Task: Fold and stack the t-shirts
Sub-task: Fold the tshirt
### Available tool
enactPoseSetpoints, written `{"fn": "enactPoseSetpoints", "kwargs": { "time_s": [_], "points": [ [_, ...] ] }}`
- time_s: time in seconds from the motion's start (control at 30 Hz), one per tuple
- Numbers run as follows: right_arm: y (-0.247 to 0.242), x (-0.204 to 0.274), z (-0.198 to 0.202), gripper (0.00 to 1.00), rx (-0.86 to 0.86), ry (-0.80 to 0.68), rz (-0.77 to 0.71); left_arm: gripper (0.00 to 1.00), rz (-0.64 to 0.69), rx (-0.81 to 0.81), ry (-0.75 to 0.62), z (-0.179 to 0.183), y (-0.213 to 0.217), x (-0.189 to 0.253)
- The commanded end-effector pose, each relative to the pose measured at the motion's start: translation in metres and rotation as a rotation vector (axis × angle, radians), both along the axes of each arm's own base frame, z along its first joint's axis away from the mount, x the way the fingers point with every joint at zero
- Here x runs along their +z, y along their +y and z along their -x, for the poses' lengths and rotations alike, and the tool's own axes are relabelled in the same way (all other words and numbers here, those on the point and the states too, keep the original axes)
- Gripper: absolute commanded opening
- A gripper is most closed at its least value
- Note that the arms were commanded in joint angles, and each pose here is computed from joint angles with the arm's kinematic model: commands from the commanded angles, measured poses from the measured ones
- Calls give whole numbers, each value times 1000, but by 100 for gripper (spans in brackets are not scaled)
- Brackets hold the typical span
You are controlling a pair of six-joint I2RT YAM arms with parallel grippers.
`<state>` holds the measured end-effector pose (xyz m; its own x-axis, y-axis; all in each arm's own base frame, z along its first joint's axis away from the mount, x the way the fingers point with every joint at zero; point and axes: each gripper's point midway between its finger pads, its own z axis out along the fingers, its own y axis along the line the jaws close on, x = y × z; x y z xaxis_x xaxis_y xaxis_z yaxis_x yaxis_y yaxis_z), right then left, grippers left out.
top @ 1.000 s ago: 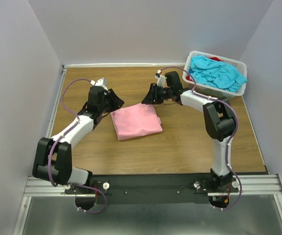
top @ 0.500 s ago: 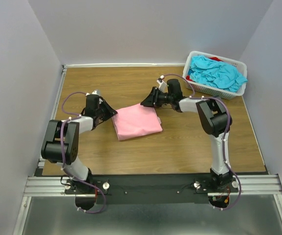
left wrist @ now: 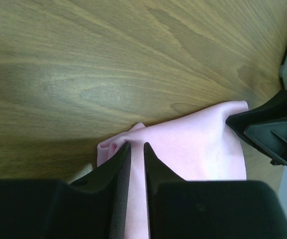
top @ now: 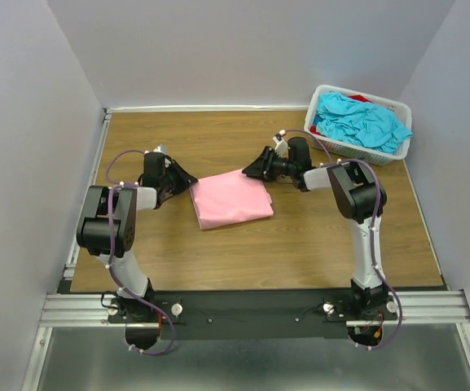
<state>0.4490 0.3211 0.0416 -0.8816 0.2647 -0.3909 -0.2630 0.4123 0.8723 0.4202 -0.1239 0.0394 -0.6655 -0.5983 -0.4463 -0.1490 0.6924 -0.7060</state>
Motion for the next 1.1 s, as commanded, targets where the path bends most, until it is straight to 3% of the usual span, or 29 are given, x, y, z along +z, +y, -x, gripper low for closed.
{"fn": "enactPoseSetpoints", "kwargs": {
  "time_s": [0.0,0.07,0.13,0.27,0.43,0.63,0.83,1.07],
  "points": [
    [-8,41,3,48,-42,-81,-6,28,-27,0,-121,-10,6,47],
    [-9,53,15,48,-25,-73,-28,34,-33,-16,-166,-5,4,72],
    [-9,78,25,48,-4,-102,-69,36,-29,-33,-170,5,1,82],
    [-12,84,70,50,47,-35,-126,37,2,-108,-194,44,-19,111],
    [-18,71,115,51,85,35,-128,37,85,-250,-88,112,-61,88],
    [-35,14,142,51,57,154,-53,33,71,-242,67,157,-58,32],
    [-48,-12,146,51,21,207,-19,27,54,-172,187,173,-40,1],
    [-41,28,143,52,68,147,-74,23,1,-103,165,169,-16,6]
  ]
}}
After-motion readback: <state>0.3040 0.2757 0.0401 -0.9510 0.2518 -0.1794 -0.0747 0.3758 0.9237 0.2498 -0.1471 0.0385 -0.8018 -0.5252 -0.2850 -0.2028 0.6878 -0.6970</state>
